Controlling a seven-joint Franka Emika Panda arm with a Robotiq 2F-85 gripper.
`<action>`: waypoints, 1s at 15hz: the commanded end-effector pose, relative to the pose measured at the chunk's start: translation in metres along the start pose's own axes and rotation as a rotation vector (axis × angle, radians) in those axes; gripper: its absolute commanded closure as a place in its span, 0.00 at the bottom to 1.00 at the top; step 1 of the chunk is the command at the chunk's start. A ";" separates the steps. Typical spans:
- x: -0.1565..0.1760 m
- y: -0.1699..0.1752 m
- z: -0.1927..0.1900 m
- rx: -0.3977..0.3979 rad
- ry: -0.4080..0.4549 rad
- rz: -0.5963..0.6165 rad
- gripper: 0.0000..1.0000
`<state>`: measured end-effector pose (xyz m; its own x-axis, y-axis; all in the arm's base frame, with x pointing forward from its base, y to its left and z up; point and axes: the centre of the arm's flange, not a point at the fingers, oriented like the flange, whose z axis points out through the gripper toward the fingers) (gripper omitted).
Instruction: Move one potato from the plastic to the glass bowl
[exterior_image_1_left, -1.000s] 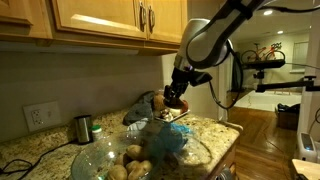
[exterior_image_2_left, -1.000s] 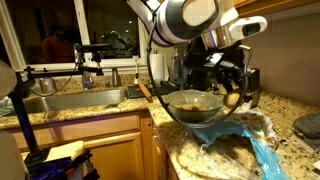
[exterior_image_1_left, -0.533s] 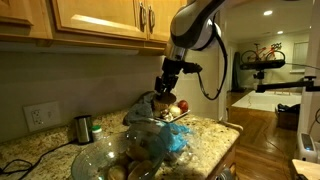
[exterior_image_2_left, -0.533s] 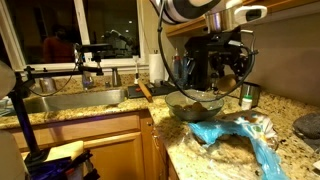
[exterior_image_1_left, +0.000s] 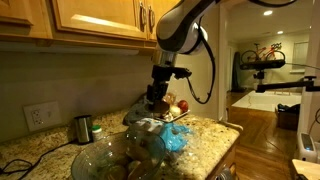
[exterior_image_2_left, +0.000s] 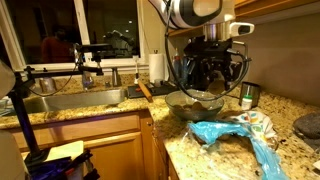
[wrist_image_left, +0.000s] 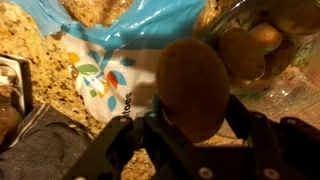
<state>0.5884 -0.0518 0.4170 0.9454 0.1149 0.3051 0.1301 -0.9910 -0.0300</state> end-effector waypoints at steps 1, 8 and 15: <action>0.016 -0.018 0.021 0.035 -0.031 -0.075 0.63; 0.021 -0.056 0.066 0.076 -0.090 -0.158 0.63; 0.023 -0.085 0.087 0.082 -0.109 -0.231 0.63</action>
<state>0.6193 0.0353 0.3408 0.9258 0.3113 0.2143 0.3316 -0.9411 -0.0655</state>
